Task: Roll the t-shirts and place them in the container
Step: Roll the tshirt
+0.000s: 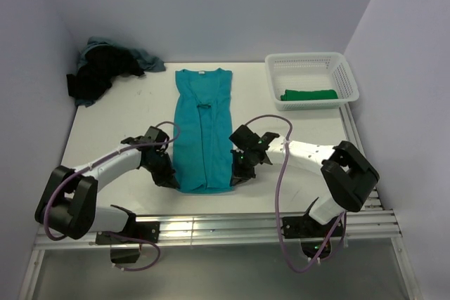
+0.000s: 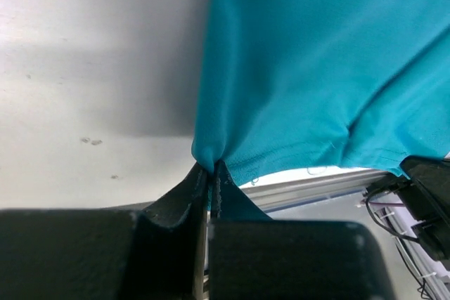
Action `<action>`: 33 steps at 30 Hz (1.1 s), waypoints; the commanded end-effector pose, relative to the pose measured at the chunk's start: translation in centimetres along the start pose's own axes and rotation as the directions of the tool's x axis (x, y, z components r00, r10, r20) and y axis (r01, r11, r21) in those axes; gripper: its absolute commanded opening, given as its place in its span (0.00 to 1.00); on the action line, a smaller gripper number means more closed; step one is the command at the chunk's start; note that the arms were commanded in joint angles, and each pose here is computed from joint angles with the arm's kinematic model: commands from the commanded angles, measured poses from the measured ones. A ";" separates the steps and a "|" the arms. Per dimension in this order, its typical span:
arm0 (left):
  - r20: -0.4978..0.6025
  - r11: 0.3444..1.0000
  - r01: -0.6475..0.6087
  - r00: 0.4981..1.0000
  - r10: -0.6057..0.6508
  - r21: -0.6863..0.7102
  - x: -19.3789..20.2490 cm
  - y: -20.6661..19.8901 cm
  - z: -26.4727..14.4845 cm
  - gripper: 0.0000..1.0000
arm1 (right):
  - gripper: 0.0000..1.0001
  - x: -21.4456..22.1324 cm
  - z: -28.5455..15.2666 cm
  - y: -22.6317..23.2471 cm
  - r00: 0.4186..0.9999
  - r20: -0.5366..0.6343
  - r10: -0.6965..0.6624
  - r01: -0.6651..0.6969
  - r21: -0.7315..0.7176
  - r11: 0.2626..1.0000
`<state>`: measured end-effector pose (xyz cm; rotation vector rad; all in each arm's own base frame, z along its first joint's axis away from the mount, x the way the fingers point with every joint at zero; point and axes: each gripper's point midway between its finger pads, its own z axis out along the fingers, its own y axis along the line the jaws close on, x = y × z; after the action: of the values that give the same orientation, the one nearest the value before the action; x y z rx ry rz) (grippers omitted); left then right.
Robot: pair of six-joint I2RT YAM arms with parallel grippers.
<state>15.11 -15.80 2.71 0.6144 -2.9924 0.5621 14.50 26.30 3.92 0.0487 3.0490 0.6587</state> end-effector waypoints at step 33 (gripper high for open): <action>0.106 0.998 0.001 0.994 -0.008 0.064 -10.9 -6.3 -4.7 0.01 | 0.00 -11.0 -3.9 3.1 0.998 0.056 -0.016 0.017 -0.023 1.000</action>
<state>26.02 -15.39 7.17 0.6973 -3.0482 0.6084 24.39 26.90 8.09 0.0666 2.9970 0.6620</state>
